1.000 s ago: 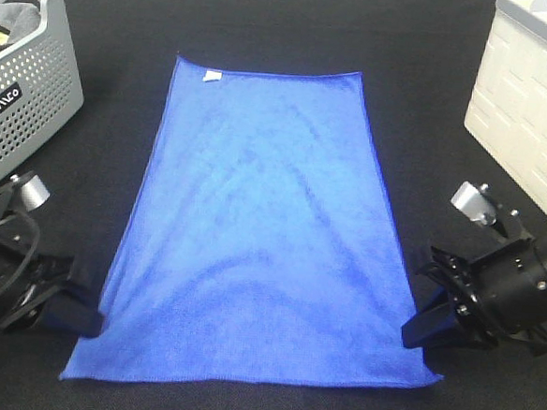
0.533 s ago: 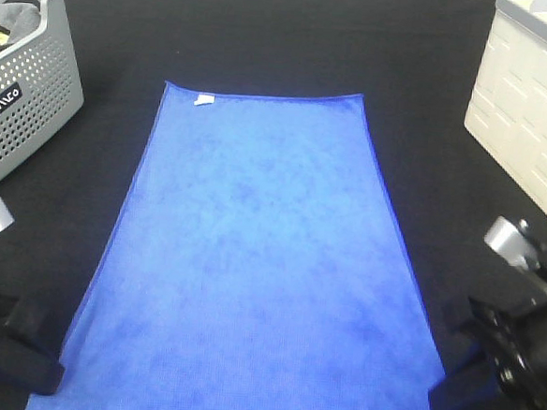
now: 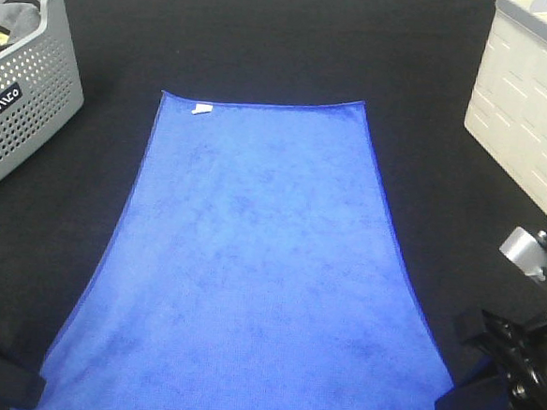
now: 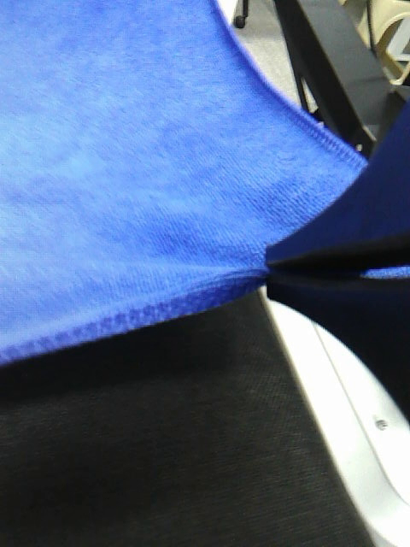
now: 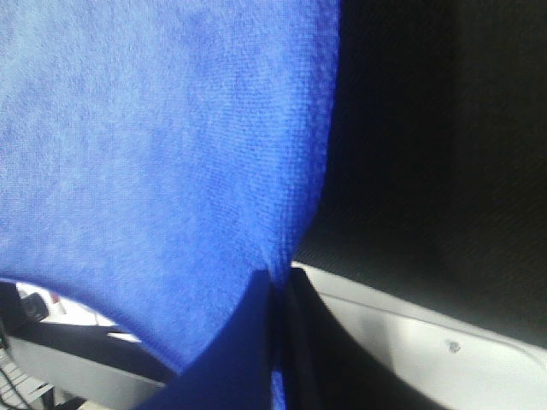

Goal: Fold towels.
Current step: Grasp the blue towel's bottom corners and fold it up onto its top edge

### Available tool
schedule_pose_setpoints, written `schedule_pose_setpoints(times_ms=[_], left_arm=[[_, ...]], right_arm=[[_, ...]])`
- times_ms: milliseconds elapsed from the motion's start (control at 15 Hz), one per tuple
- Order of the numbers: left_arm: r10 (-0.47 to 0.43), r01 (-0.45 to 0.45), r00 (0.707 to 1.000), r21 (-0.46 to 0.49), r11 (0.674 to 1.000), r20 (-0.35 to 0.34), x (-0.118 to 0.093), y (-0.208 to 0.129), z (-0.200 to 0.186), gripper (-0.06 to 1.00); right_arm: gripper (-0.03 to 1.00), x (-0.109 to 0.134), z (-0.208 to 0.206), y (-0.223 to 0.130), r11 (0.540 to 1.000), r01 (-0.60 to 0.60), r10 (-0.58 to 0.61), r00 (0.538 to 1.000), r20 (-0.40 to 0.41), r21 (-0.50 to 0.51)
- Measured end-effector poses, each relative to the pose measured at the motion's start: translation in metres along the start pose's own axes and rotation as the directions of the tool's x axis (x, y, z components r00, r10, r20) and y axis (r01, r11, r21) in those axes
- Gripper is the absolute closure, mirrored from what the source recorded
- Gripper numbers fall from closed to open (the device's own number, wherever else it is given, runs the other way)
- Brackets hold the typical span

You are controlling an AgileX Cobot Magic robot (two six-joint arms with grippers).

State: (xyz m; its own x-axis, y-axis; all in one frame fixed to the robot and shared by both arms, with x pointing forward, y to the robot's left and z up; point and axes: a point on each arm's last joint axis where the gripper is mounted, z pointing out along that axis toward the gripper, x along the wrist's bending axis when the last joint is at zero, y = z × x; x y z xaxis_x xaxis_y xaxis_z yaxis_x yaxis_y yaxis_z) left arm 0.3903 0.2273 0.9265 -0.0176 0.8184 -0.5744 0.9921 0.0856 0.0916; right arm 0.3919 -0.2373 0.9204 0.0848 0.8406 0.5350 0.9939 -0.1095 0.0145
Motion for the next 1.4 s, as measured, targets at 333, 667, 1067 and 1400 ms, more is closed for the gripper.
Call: schedule_pose_setpoints(times_ms=[333, 667, 1067, 1400], left_arm=[[0.08, -0.082, 0.997, -0.118, 0.99, -0.021, -0.019, 0.053, -0.013, 0.94], [0.138, -0.146, 0.989, -0.164, 0.976, -0.059, -0.035, 0.137, -0.005, 0.94], [0.228, -0.249, 0.967, -0.251, 0.935, -0.113, -0.048, 0.245, 0.015, 0.94], [0.304, -0.347, 0.937, -0.339, 0.874, -0.174, -0.056, 0.301, 0.019, 0.94]], right_arm=[[0.97, 0.033, -0.032, 0.066, 0.975, 0.168, -0.166, 0.986, 0.021, -0.142], [0.97, 0.052, -0.032, 0.147, 0.961, 0.213, -0.212, 0.977, 0.023, -0.176], [0.97, 0.063, -0.006, 0.263, 0.935, 0.26, -0.26, 0.965, 0.033, -0.239], [0.97, 0.063, 0.006, 0.321, 0.908, 0.309, -0.292, 0.951, 0.101, -0.284]])
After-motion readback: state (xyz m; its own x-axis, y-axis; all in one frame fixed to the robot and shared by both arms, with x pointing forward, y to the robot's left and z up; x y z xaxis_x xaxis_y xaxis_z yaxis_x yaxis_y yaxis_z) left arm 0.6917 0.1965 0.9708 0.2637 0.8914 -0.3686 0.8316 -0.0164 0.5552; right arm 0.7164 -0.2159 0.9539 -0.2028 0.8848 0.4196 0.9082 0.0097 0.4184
